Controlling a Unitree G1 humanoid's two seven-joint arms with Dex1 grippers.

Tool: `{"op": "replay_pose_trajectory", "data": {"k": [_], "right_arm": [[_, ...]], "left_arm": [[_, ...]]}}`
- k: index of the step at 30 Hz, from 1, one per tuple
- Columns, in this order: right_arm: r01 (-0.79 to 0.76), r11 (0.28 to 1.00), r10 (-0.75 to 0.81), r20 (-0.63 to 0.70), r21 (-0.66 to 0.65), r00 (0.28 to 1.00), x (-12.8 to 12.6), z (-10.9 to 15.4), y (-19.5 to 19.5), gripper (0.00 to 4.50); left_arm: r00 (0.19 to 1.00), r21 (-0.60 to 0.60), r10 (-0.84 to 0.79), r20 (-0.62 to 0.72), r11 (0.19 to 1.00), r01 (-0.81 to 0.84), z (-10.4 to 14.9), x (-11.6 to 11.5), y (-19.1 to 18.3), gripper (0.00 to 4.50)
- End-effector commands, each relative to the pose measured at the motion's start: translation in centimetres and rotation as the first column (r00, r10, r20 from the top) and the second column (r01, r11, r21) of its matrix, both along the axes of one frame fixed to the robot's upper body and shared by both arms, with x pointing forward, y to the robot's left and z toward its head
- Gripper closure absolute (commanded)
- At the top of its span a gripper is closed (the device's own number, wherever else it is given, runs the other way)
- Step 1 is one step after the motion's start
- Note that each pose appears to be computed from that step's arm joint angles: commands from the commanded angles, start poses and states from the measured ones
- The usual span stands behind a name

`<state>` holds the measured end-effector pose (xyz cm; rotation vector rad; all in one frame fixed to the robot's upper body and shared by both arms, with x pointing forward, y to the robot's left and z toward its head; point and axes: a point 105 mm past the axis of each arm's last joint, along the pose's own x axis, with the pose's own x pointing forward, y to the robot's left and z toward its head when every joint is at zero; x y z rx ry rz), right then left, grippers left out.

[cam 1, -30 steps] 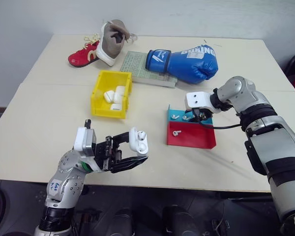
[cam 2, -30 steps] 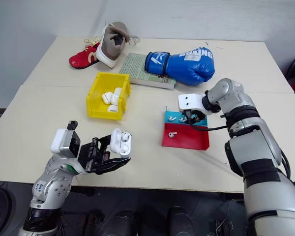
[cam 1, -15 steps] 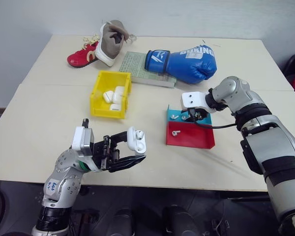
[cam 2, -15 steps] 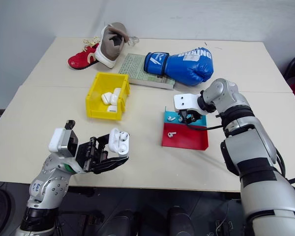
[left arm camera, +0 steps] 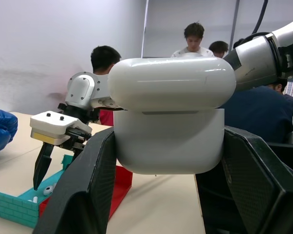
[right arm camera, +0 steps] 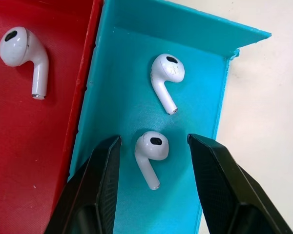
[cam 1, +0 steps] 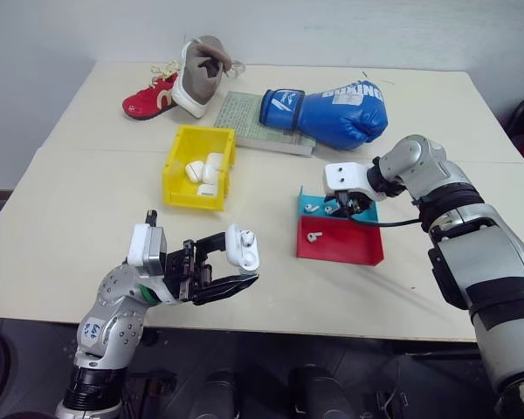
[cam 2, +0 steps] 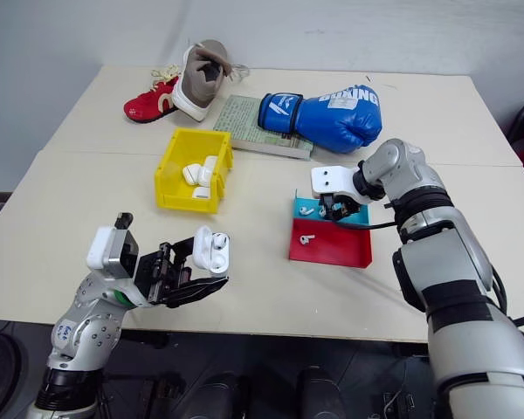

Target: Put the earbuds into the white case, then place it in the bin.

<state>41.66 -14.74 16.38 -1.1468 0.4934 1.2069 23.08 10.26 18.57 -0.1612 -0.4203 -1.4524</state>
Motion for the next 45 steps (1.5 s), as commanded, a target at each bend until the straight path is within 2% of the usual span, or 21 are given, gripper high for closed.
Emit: {"op": "replay_pose_trajectory", "data": {"k": [1, 4, 7, 8, 17, 20, 21, 23, 26, 28, 30, 32, 33, 35, 40, 45], "right_arm": [[0.025, 0.999, -0.027, -0.055, -0.031, 0.998, -0.5, -1.0, -1.2, 2.3], [0.029, 0.999, -0.031, -0.057, -0.027, 0.998, -0.5, -1.0, -1.1, 2.93], [0.031, 0.999, -0.032, -0.058, -0.026, 0.998, -0.4, -1.0, -1.1, 3.97], [0.031, 0.999, -0.032, -0.059, -0.026, 0.998, -0.4, -1.0, -1.1, 4.09], [0.032, 0.999, -0.031, -0.048, 0.019, 0.998, -0.4, -0.5, -1.0, 4.09], [0.035, 0.988, -0.031, -0.026, 0.147, 0.999, -0.3, 1.7, -0.7, 4.09], [0.042, 0.972, -0.039, -0.018, 0.233, 0.999, -0.3, 3.1, -0.7, 4.09], [0.025, 0.925, -0.024, -0.006, 0.379, 1.0, -0.7, 5.6, -0.9, 4.09], [-0.06, 0.775, 0.076, 0.002, 0.63, 0.997, -2.4, 9.6, -0.9, 4.09], [-0.071, 0.571, 0.156, -0.023, 0.818, 0.988, -4.1, 12.6, -0.3, 4.09], [-0.031, 0.425, 0.225, -0.073, 0.905, 0.972, -6.2, 13.8, 0.3, 4.09], [0.017, 0.35, 0.283, -0.123, 0.936, 0.951, -8.5, 13.8, 1.1, 4.09], [0.05, 0.281, 0.33, -0.145, 0.958, 0.933, -10.3, 13.8, 2.2, 4.09], [0.098, 0.198, 0.389, -0.17, 0.975, 0.906, -12.9, 13.7, 3.8, 4.09], [0.153, 0.11, 0.438, -0.186, 0.982, 0.88, -16.3, 13.2, 6.0, 4.09], [0.183, 0.111, 0.45, -0.213, 0.977, 0.867, -17.8, 12.2, 7.2, 4.09]], "left_arm": [[0.999, -0.01, -0.007, 0.038, 1.0, 0.008, 0.7, -0.6, -0.1, 1.73], [0.999, -0.01, -0.008, 0.038, 1.0, 0.008, 0.7, -0.6, -0.1, 1.73], [0.999, -0.01, -0.008, 0.038, 1.0, 0.008, 0.7, -0.6, 0.0, 1.73], [0.999, -0.011, -0.008, 0.039, 1.0, 0.008, 0.7, -0.6, 0.0, 1.73], [0.999, -0.013, -0.012, 0.041, 1.0, 0.012, 0.8, -0.5, 0.0, 1.73], [0.999, -0.017, -0.014, 0.044, 1.0, 0.015, 0.9, -0.4, -0.1, 1.73], [0.999, -0.02, -0.017, 0.048, 1.0, 0.018, 0.9, -0.4, -0.2, 1.73], [0.998, -0.027, -0.021, 0.054, 0.999, 0.023, 1.0, -0.3, -0.4, 1.73], [0.997, -0.031, -0.031, 0.064, 0.999, 0.033, 1.1, 0.0, -0.6, 1.73], [0.997, -0.036, -0.035, 0.073, 0.999, 0.038, 1.2, 0.2, -0.6, 1.73], [0.995, -0.05, -0.033, 0.091, 0.998, 0.038, 1.5, 0.5, -0.6, 1.73], [0.994, -0.067, -0.02, 0.106, 0.997, 0.027, 1.7, 0.9, -0.6, 1.73], [0.994, -0.064, -0.022, 0.111, 0.998, 0.029, 1.8, 1.3, -0.9, 1.73], [0.994, -0.071, -0.024, 0.107, 0.997, 0.032, 2.0, 1.9, -1.2, 1.73], [0.993, -0.075, -0.045, 0.109, 0.996, 0.053, 2.5, 2.7, -2.2, 1.73], [0.992, -0.062, -0.064, 0.112, 0.996, 0.071, 2.7, 3.2, -3.0, 1.73]]}}
